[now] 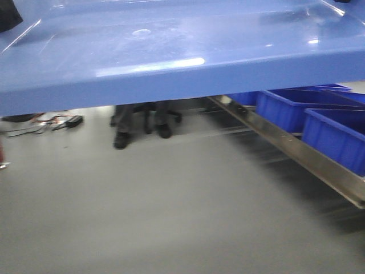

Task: Grab blue tray and place on right shelf
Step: 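Carry the tray with both grippers toward the metal shelf rack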

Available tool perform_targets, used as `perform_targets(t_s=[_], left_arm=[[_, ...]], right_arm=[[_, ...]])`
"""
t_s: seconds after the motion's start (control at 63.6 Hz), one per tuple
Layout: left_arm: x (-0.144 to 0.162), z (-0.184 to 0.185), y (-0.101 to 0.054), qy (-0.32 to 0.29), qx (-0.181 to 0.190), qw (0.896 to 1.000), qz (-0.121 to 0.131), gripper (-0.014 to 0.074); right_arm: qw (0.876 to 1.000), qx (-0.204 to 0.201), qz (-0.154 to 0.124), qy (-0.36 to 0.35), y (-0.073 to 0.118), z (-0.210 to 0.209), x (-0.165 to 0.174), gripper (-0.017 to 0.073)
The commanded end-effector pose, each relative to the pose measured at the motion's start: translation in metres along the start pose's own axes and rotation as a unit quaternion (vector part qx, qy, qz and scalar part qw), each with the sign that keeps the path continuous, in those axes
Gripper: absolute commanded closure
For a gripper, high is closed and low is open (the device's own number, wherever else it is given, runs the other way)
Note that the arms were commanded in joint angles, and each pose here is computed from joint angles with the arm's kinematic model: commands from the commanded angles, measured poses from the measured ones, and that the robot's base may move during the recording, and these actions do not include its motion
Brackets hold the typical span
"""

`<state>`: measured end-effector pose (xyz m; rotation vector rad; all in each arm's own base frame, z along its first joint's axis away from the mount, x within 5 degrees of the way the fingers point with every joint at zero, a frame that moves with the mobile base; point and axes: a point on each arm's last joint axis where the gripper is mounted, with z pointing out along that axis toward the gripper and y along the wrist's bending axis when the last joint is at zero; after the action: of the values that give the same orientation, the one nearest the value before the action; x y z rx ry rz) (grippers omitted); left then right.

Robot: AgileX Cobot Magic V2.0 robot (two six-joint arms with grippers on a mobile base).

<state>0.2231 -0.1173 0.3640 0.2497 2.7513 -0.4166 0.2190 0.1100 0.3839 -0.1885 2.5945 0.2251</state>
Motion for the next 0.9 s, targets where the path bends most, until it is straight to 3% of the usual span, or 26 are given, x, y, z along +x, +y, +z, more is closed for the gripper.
perform_targets(t_s=[0.0, 0.88], left_arm=[[0.0025, -0.0138, -0.0042, -0.015, 0.008, 0.999, 0.028, 0.0642], [0.0025, -0.0138, -0.0042, -0.015, 0.008, 0.999, 0.028, 0.0642]], right_arm=[[0.998, 0.002, -0.019, -0.059, -0.0034, -0.0181, -0.0074, 0.0494], [0.998, 0.002, -0.019, -0.059, -0.0034, -0.0181, -0.0074, 0.0494]])
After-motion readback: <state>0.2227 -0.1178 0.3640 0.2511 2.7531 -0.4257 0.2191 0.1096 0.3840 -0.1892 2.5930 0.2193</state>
